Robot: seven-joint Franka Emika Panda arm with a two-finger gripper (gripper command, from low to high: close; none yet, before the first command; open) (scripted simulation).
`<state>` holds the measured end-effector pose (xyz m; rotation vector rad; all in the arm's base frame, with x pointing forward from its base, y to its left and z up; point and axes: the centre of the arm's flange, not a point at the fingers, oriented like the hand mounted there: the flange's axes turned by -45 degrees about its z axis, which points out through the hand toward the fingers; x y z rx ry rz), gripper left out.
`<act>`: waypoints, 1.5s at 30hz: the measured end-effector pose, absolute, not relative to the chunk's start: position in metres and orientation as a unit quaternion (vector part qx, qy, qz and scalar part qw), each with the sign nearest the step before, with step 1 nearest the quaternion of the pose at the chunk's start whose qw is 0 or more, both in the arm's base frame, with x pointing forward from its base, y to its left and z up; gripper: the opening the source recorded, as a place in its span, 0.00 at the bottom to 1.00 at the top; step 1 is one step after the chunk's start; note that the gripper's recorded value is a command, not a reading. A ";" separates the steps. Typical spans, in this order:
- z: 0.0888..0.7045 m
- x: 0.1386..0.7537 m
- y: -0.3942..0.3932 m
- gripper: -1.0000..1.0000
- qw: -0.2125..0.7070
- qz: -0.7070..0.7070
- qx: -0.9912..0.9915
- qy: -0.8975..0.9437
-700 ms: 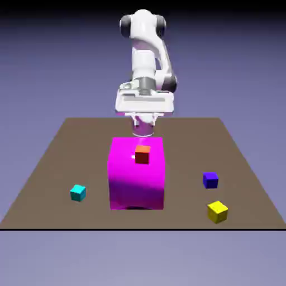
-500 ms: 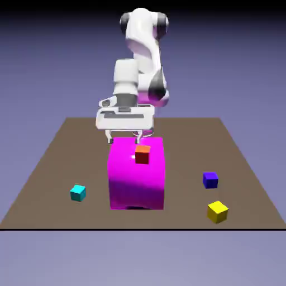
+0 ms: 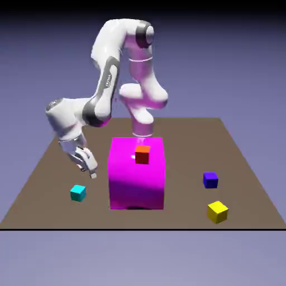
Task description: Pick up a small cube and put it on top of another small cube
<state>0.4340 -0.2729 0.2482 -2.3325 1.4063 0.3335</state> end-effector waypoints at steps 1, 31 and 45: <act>0.238 0.430 -0.283 0.50 0.213 0.138 -0.816 0.519; 0.101 0.422 -0.359 0.00 0.475 0.379 -0.537 0.585; 0.128 0.596 0.028 0.00 0.345 0.498 -0.681 0.412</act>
